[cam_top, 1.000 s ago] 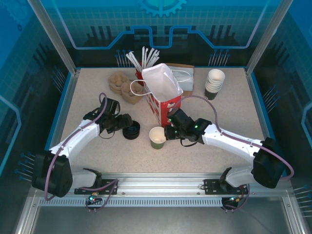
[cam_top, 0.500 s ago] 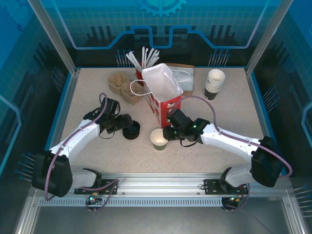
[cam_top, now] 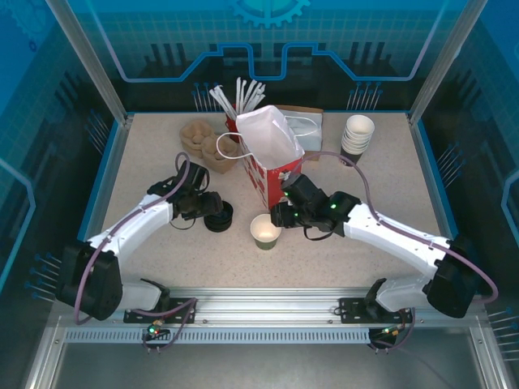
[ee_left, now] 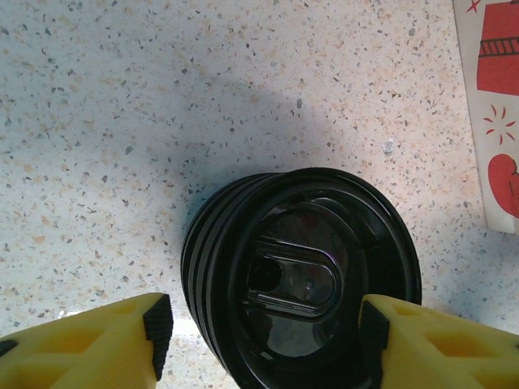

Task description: Pack the takeout coffee

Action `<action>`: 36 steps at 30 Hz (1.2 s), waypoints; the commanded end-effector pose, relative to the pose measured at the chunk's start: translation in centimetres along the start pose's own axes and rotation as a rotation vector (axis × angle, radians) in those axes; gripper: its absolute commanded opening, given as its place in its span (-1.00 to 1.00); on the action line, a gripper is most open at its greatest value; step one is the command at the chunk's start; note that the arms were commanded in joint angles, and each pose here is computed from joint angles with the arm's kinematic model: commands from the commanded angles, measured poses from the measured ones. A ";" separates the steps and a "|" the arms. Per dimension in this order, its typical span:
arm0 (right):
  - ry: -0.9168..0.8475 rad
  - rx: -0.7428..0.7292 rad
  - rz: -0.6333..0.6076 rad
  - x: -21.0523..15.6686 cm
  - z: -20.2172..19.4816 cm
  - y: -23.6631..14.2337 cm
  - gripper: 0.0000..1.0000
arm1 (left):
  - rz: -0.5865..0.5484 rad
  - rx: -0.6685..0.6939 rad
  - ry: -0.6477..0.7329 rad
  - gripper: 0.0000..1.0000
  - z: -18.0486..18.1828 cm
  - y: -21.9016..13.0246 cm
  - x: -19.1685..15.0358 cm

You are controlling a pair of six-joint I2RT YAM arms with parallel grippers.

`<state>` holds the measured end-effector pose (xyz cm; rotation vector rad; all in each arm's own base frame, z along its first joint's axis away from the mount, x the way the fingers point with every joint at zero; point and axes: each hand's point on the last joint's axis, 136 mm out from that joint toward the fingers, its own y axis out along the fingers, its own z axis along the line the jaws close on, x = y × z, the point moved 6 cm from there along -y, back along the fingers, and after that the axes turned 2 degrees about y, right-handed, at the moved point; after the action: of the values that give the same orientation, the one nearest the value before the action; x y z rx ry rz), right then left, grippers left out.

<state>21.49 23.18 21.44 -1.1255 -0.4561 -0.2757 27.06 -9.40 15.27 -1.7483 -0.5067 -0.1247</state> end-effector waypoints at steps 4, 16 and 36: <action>0.010 -0.016 -0.035 0.8 -1.2 -2.7 -0.13 | 0.012 0.065 0.053 0.14 -0.4 0.1 0.0; 0.053 -0.049 -0.047 0.4 -3.7 -3.5 -0.12 | 0.029 0.110 0.075 -0.15 -0.8 0.6 -0.1; 0.076 -0.079 -0.049 0.0 -5.5 -4.0 -0.11 | 0.048 0.155 0.087 -0.37 -0.4 1.2 -0.4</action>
<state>21.21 17.36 22.95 -1.1546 -0.4147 -0.3839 27.22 -10.11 13.74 -1.6216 -0.4170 -0.1073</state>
